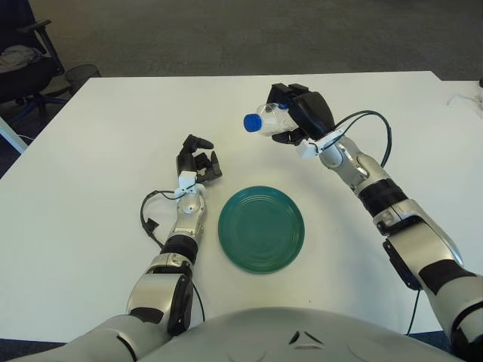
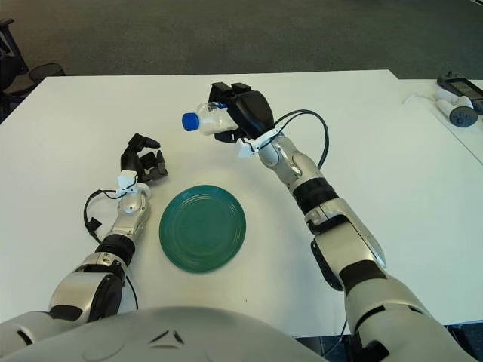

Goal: Put the bottle into the plate.

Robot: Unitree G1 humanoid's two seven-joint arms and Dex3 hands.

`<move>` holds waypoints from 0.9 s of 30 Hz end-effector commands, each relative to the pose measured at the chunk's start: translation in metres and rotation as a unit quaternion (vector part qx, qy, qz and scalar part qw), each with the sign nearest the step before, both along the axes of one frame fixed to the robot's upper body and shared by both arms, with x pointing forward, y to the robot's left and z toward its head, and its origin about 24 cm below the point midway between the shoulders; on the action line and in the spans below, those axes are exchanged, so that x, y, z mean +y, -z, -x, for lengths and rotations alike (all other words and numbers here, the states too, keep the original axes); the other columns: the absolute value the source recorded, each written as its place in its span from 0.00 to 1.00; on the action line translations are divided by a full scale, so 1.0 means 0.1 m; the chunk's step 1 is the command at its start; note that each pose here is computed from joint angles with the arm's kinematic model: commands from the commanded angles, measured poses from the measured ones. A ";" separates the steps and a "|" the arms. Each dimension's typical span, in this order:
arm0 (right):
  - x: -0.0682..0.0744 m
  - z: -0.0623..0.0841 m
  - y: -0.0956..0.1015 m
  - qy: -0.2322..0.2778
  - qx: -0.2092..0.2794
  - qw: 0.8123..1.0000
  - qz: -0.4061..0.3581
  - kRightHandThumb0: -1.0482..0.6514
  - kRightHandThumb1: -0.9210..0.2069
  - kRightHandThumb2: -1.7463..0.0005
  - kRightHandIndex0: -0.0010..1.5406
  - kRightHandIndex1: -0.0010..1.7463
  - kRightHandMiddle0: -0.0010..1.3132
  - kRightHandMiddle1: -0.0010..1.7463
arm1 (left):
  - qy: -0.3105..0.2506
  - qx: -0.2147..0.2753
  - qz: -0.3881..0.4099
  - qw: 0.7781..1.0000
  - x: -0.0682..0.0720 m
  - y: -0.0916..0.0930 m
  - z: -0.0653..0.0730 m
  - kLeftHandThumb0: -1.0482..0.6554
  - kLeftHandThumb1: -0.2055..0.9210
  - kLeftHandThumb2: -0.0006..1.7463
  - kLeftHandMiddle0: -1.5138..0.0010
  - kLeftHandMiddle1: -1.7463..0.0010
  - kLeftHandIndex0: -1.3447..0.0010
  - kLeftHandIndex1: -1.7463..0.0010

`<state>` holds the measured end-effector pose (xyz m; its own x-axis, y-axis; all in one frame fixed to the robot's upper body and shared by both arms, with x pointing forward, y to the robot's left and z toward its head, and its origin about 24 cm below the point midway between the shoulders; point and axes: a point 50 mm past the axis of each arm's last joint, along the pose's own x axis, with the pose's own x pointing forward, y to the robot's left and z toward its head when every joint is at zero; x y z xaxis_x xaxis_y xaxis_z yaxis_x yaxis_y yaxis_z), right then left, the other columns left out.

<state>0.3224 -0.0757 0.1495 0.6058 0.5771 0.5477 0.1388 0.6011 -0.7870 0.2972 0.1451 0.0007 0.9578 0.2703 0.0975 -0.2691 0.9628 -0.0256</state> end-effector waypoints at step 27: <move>0.13 0.82 -0.18 -0.188 0.002 0.979 0.081 0.35 0.49 0.29 0.71 1.00 0.43 1.00 | 0.001 0.048 -0.031 0.998 0.01 0.18 0.12 0.33 0.42 0.78 0.24 0.00 0.52 0.00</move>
<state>0.2465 -0.0637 0.1713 0.3638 0.8167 0.4480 -0.0719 0.5041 -0.8606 0.2966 0.1436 -0.0001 0.9648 0.2418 0.1038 -0.2449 0.9694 0.0176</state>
